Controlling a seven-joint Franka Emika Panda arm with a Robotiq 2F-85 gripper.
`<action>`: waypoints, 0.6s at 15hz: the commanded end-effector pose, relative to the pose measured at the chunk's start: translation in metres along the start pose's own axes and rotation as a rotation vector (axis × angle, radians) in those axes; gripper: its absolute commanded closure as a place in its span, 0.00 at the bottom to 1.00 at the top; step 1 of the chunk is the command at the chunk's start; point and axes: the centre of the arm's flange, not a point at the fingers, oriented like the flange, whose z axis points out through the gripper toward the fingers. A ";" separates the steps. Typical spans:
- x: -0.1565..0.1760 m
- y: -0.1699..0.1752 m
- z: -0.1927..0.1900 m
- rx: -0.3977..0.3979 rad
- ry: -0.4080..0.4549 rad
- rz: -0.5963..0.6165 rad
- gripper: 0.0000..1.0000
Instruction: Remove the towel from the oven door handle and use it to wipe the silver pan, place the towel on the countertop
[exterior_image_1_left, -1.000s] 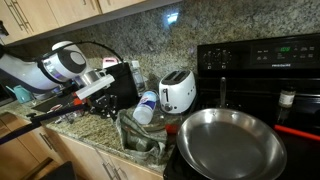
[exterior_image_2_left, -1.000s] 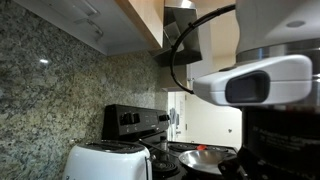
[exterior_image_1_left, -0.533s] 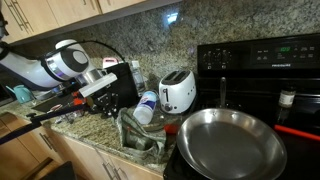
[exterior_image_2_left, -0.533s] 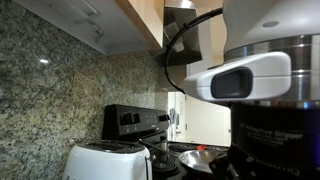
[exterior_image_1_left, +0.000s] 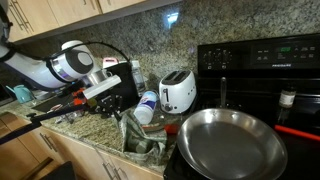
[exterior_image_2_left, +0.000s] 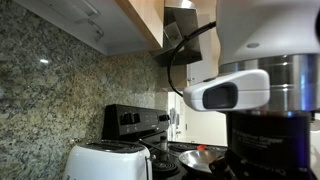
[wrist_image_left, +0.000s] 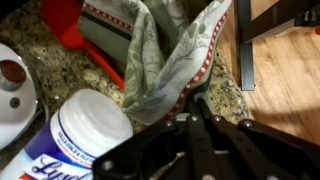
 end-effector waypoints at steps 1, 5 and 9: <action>-0.021 0.043 0.019 0.048 0.019 0.111 0.94; -0.052 0.059 0.034 0.084 0.027 0.202 0.57; -0.079 0.053 0.035 0.086 0.029 0.230 0.27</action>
